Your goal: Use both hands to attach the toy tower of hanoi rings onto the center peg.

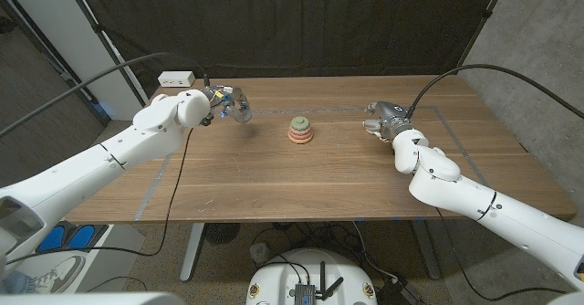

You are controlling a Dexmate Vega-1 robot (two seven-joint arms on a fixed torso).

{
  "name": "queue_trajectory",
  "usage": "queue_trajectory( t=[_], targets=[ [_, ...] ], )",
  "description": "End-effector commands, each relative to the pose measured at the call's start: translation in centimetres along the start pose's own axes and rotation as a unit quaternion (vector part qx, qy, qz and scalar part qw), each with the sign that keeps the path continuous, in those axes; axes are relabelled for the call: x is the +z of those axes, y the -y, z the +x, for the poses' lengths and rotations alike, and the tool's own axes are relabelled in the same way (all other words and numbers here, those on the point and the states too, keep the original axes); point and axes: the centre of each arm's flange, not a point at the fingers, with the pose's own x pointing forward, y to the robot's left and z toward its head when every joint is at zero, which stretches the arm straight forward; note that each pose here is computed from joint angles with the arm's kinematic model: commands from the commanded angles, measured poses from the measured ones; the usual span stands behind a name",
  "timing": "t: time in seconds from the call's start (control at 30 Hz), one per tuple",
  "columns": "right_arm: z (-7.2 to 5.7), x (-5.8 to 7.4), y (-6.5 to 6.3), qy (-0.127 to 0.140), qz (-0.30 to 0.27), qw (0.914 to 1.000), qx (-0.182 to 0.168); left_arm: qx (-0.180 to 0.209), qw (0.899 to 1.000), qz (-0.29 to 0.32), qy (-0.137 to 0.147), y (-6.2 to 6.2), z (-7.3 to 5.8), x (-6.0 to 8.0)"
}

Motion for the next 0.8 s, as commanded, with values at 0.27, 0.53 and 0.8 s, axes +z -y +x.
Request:
queue_trajectory(
  t=[0.27, 0.53, 0.8],
  targets=[
    [-0.4, -0.3, -0.1, -0.004, 0.005, 1.0000, -0.003, 0.011, 0.999, -0.008, 0.029, -0.1, 0.8, 1.6],
    [-0.7, -0.3, 0.0, -0.005, 0.005, 1.0000, -0.004, 0.020, 0.999, -0.006, 0.042, -0.5, 0.8, 2.6],
    [-1.0, -0.6, 0.1, -0.009, 0.007, 0.9999, -0.005, 0.020, 0.998, -0.001, 0.055, -0.7, 1.2, 3.5]
  ],
)
